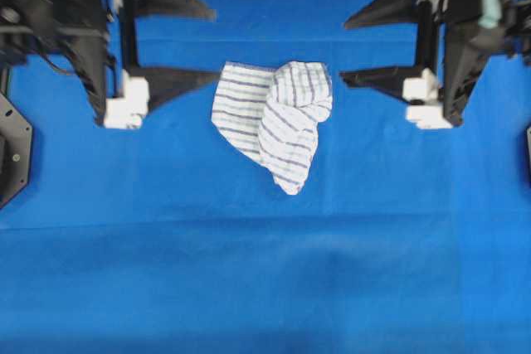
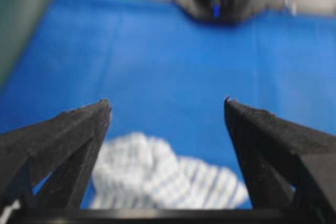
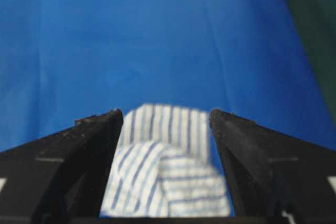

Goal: Lift the towel with both arms.

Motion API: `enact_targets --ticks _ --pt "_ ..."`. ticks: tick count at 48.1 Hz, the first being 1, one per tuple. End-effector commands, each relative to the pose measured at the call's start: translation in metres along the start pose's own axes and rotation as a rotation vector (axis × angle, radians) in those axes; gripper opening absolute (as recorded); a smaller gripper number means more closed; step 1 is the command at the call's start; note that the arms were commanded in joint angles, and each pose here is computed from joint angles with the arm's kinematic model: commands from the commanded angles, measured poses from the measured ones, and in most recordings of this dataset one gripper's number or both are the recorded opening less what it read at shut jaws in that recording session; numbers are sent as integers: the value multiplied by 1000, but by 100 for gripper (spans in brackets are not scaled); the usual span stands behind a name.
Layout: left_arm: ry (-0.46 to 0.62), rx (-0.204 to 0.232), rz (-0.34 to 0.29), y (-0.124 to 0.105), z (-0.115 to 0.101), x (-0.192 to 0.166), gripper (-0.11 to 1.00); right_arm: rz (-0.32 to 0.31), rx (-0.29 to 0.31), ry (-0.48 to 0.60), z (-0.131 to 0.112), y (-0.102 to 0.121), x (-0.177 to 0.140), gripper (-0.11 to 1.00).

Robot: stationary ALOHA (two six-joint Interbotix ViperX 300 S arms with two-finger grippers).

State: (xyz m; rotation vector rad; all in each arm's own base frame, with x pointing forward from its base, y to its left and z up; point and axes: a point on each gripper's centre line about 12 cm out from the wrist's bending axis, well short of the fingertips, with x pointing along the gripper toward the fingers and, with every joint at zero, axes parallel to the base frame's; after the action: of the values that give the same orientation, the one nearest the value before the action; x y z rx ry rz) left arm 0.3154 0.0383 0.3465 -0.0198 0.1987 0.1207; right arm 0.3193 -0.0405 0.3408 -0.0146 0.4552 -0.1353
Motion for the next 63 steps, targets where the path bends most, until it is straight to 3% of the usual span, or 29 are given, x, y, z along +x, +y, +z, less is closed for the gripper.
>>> enact_targets --ticks 1,14,30,47,58,63 --pt "26 3 -11 -4 -14 8 92 16 17 -3 -8 4 8 68" --pt "178 6 -15 -6 -96 44 92 70 54 119 -64 28 57 68" --pt "333 9 -10 -5 -186 76 92 76 116 254 -133 37 109 67" --pt "420 0 8 1 -239 93 92 91 145 304 -173 49 145 67" --pt "426 -10 11 1 -246 97 90 87 146 327 -182 50 154 67" --pt "433 -11 12 1 -247 95 84 85 148 328 -184 49 154 66"
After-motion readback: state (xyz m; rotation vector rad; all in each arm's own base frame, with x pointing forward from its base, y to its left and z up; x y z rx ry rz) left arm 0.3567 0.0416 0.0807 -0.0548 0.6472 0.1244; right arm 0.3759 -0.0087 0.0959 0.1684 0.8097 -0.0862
